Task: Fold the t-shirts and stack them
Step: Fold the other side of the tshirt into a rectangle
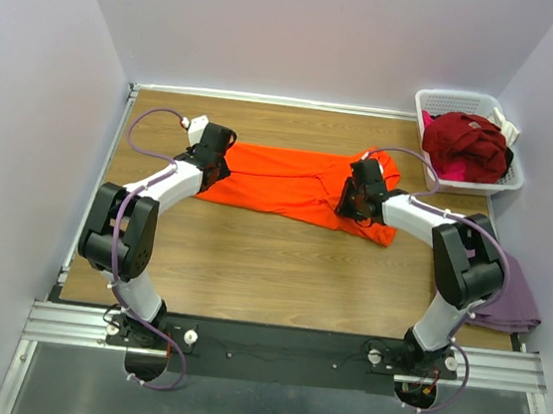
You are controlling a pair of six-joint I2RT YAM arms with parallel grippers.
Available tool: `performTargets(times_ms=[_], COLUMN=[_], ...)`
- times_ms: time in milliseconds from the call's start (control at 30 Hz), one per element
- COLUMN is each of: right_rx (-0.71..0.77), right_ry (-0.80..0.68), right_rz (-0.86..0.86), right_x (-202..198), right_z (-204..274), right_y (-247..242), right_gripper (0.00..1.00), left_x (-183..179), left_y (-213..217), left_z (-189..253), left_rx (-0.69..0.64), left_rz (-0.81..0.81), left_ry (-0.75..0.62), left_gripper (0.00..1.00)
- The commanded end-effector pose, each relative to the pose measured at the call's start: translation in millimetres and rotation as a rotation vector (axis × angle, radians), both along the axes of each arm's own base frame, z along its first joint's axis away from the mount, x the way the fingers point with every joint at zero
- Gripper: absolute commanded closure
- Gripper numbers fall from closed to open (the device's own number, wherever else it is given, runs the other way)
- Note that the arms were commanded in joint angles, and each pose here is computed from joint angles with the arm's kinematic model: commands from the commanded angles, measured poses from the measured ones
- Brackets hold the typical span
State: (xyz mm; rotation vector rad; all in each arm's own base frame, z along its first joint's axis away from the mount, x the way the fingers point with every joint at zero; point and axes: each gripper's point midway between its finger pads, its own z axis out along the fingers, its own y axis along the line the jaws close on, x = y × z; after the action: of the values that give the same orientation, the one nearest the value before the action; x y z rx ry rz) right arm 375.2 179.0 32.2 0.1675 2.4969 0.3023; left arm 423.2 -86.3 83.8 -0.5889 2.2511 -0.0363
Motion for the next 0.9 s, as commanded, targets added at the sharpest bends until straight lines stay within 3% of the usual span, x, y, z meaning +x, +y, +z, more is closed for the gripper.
performTargets(times_ms=[0,133,200,600,867], right_rx=[0.006,0.011,0.016,0.01,-0.039], right_ry=[0.029,0.013,-0.007,-0.099,-0.166], right_rz=[0.004,0.006,0.007,0.03,0.035], right_x=[-1,3,6,38,87], right_z=[-9,-3,5,34,41], right_y=[5,8,9,20,30], right_gripper=[0.67,0.93,0.99,0.99,0.99], left_x=[0,0,0,3,5], left_y=[-3,-3,-2,-4,-4], left_z=[-1,0,-1,1,3], left_rx=[0.007,0.008,0.01,0.008,0.012], left_rz=[-0.016,-0.017,-0.017,-0.019,-0.022], left_ry=[0.002,0.003,0.004,0.003,0.001], left_gripper=[0.55,0.55,0.55,0.55,0.55])
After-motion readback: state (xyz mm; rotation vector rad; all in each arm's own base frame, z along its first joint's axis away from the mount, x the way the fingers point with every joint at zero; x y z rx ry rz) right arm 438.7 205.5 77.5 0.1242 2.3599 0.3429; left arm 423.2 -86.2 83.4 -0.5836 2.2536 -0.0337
